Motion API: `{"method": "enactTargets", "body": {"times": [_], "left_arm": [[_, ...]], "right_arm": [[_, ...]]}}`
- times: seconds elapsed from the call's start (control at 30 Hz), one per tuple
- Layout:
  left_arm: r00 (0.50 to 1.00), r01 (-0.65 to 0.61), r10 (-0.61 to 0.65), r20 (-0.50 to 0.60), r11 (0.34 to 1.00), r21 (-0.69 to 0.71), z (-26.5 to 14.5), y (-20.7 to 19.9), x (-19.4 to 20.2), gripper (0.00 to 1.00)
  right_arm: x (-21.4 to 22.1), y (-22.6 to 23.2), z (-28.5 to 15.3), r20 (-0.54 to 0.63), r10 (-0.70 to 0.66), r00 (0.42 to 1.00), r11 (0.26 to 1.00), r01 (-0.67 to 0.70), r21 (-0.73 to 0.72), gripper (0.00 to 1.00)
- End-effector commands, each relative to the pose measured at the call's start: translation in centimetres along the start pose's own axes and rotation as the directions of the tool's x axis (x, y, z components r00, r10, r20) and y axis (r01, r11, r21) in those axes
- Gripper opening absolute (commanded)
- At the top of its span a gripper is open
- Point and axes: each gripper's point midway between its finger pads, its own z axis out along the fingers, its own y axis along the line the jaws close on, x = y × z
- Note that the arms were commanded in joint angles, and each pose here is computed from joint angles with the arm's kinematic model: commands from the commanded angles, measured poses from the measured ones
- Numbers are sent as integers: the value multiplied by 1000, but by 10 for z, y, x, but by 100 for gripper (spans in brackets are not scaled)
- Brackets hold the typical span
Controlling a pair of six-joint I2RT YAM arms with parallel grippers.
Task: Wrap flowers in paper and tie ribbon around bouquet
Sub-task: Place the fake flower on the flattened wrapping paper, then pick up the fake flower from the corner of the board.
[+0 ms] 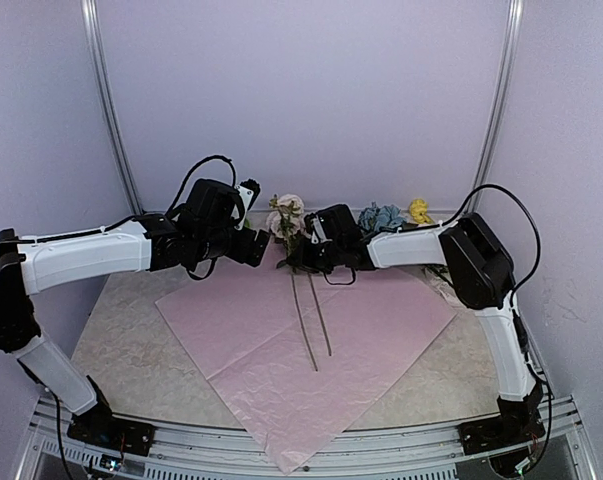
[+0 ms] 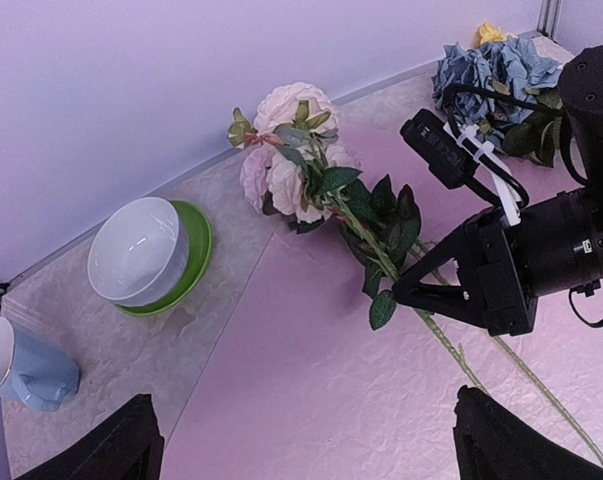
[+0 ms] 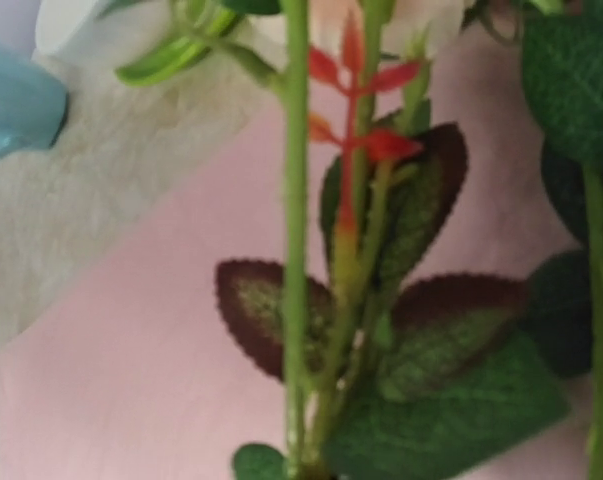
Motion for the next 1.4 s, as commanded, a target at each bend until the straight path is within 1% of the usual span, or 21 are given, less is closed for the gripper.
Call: {"method": "enactTargets", "body": {"times": [0.0, 0.07, 0.17, 0.3, 0.33, 0.4, 0.47, 0.5, 0.53, 0.6, 0.63, 0.67, 0.77, 0.83, 0.9, 0.97, 1.13, 1.23, 1.27, 1.3, 1.37], "left_arm": [[1000, -12, 12, 15, 1000, 7, -7, -1, -5, 99], [1000, -13, 12, 14, 1000, 8, -7, -1, -5, 99], [1000, -12, 12, 14, 1000, 8, -7, -1, -5, 99], [1000, -13, 13, 15, 1000, 5, -7, 0, -6, 99], [1000, -14, 14, 15, 1000, 3, -7, 0, -5, 99], [1000, -13, 13, 16, 1000, 2, -7, 0, -6, 99], [1000, -13, 13, 17, 1000, 6, -7, 0, -6, 99], [1000, -13, 12, 16, 1000, 8, -7, 0, -6, 99], [1000, -13, 13, 15, 1000, 11, -7, -1, -6, 99], [1000, -13, 13, 16, 1000, 12, -8, -1, -6, 99], [1000, -13, 13, 16, 1000, 12, -8, -2, -7, 99], [1000, -13, 13, 17, 1000, 12, -8, -2, -7, 99], [1000, -14, 13, 15, 1000, 19, -8, -3, -6, 99], [1000, -14, 14, 15, 1000, 22, -8, -5, -7, 99], [1000, -18, 17, 13, 1000, 20, -8, -5, -6, 99], [1000, -19, 19, 10, 1000, 17, -7, -5, -5, 99], [1000, -24, 24, 5, 1000, 13, -5, -5, -3, 99], [1000, -28, 28, 2, 1000, 9, -5, -5, -2, 99], [1000, -30, 30, 0, 1000, 10, -4, -6, -1, 99], [1000, -30, 30, 1, 1000, 9, -4, -5, -1, 99], [1000, -31, 31, -2, 999, 11, -3, -6, 0, 99]], "right_arm": [[-17, 16, 1, 55, -49, 997, 999, 50, -16, 27], [-23, 23, -6, 58, -96, 994, 995, 97, -16, 37], [-36, 37, -26, 85, -186, 979, 982, 188, -9, 43], [-65, 59, -81, 179, -320, 930, 945, 327, -11, 42], [-75, 59, -98, 200, -365, 909, 929, 370, 10, 41], [-100, 41, -134, 217, -399, 891, 917, 388, 92, 40], [-125, -1, -171, 209, -400, 892, 907, 354, 227, 40], [-136, -30, -192, 202, -390, 898, 896, 319, 310, 41], [-151, -68, -221, 203, -371, 906, 872, 264, 413, 42], [-154, -133, -263, 163, -322, 933, 800, 175, 574, 48], [-149, -165, -281, 135, -285, 949, 768, 142, 625, 53], [-143, -192, -296, 119, -236, 964, 751, 104, 652, 56], [-120, -263, -325, 73, -86, 994, 730, 13, 684, 58], [-102, -298, -334, 35, 1, 999, 708, -25, 706, 59], [-88, -321, -332, 7, 56, 998, 717, -45, 695, 58], [-79, -336, -328, -23, 85, 996, 717, -45, 695, 57], [-65, -369, -321, -107, 129, 986, 655, -4, 756, 52], [-59, -386, -324, -129, 142, 981, 601, 18, 799, 43], [-57, -389, -324, -135, 146, 980, 595, 22, 803, 39], [-55, -390, -322, -143, 147, 979, 601, 27, 799, 36], [-47, -391, -313, -168, 154, 974, 631, 34, 775, 34]]}}
